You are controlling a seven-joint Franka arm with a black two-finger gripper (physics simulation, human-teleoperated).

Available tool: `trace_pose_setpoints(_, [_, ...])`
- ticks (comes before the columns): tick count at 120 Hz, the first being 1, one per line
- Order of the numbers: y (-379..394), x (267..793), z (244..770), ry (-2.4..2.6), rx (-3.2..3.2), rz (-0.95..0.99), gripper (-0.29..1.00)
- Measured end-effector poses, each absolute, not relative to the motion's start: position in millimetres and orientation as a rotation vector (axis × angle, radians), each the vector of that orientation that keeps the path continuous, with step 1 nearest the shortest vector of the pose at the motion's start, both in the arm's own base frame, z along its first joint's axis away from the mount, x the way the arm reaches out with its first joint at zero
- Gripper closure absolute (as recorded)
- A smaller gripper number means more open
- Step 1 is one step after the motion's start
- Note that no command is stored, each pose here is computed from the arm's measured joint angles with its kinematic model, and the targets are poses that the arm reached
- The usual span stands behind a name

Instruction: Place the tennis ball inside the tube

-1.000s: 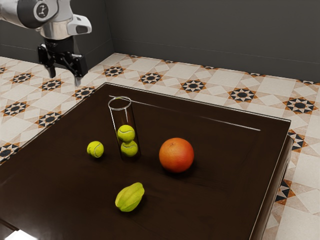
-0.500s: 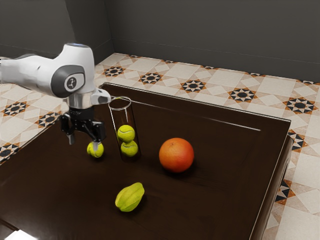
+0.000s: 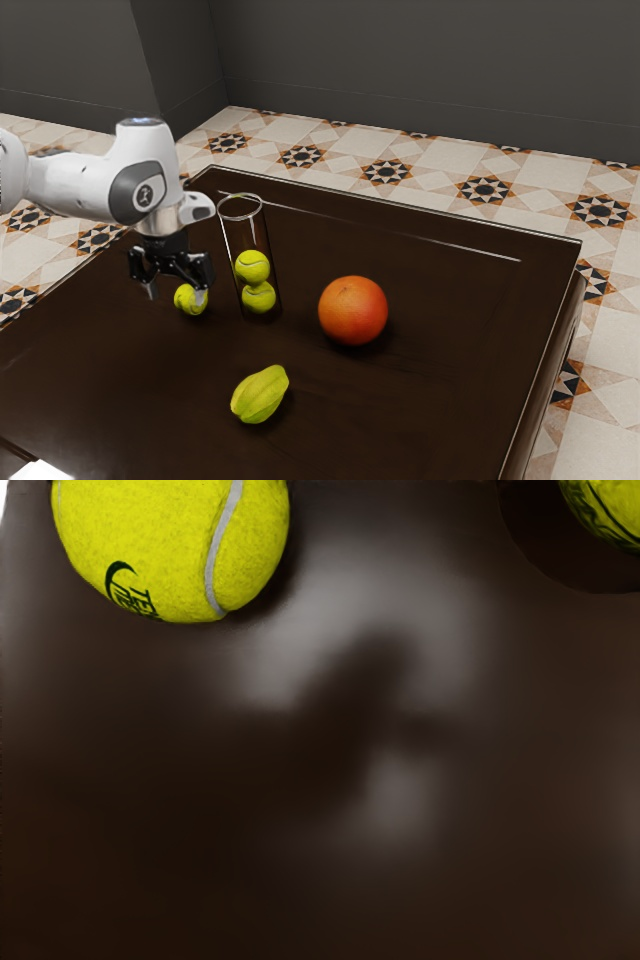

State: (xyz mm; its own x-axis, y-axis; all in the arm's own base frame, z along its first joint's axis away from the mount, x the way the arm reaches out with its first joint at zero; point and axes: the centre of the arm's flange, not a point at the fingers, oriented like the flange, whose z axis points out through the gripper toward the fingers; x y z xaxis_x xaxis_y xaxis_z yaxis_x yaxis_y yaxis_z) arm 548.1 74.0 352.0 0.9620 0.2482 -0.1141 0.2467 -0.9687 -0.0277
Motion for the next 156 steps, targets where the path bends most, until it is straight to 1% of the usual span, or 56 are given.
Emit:
trace_pose_setpoints(49, [103.6,564.1,317.8,-0.411,-3.117,0.145,0.00])
trace_pose_setpoints(86, [118.9,595.1,288.9,-0.345,-3.129,0.142,0.00])
trace_pose_setpoints(156, [145.5,624.5,256.4,-0.226,-3.171,0.135,0.00])
